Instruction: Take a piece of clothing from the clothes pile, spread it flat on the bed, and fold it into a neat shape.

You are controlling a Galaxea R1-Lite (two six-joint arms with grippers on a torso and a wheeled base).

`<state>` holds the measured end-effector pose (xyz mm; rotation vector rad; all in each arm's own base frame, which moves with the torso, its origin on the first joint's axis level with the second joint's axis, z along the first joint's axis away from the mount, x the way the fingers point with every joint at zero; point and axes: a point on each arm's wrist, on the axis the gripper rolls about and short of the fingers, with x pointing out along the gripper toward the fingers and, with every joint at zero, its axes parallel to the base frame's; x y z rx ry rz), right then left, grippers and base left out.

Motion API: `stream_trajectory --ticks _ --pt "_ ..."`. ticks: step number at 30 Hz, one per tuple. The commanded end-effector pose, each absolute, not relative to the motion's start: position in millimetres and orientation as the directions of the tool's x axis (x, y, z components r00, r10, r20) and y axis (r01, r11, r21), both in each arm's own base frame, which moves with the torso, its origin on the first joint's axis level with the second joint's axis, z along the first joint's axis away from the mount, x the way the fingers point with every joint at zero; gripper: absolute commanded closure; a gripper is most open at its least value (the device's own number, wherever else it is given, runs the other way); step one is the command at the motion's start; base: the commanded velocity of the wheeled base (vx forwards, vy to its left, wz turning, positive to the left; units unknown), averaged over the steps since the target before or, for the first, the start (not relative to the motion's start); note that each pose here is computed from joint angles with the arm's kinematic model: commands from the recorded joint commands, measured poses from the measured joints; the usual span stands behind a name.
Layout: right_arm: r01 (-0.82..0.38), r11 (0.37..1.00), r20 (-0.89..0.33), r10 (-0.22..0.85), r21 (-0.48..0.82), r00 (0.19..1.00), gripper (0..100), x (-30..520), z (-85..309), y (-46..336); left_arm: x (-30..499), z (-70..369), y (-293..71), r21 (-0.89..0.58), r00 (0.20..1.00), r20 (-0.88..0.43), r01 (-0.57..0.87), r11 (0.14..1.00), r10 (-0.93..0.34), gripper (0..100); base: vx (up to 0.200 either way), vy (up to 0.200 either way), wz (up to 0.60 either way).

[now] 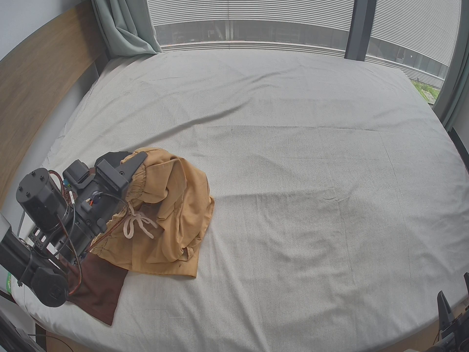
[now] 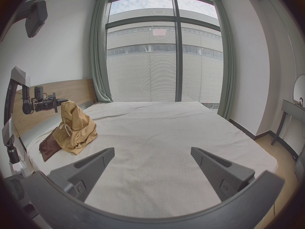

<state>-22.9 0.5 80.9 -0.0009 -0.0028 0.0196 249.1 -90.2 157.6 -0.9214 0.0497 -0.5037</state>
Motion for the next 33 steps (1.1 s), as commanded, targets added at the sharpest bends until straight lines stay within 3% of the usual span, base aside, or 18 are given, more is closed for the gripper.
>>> stream_trajectory --ticks 1,16,33 --pt "-0.02 1.0 0.003 0.02 -0.002 1.0 0 -22.9 76.1 0.5 246.9 161.8 -108.1 -0.786 0.87 0.192 0.413 0.459 -0.455 100 0.0 0.0 0.0" --pt "-0.02 1.0 0.003 0.02 0.0 1.0 0 -22.9 76.1 0.5 240.8 164.7 -151.1 -0.817 0.843 0.213 0.431 0.383 -0.494 100 0.0 0.0 0.0" --pt "-0.02 1.0 0.003 0.02 -0.002 1.0 0 -22.9 76.1 0.5 227.3 155.9 -215.8 -0.827 0.759 0.212 0.475 0.301 -0.615 100 0.0 0.0 0.0"
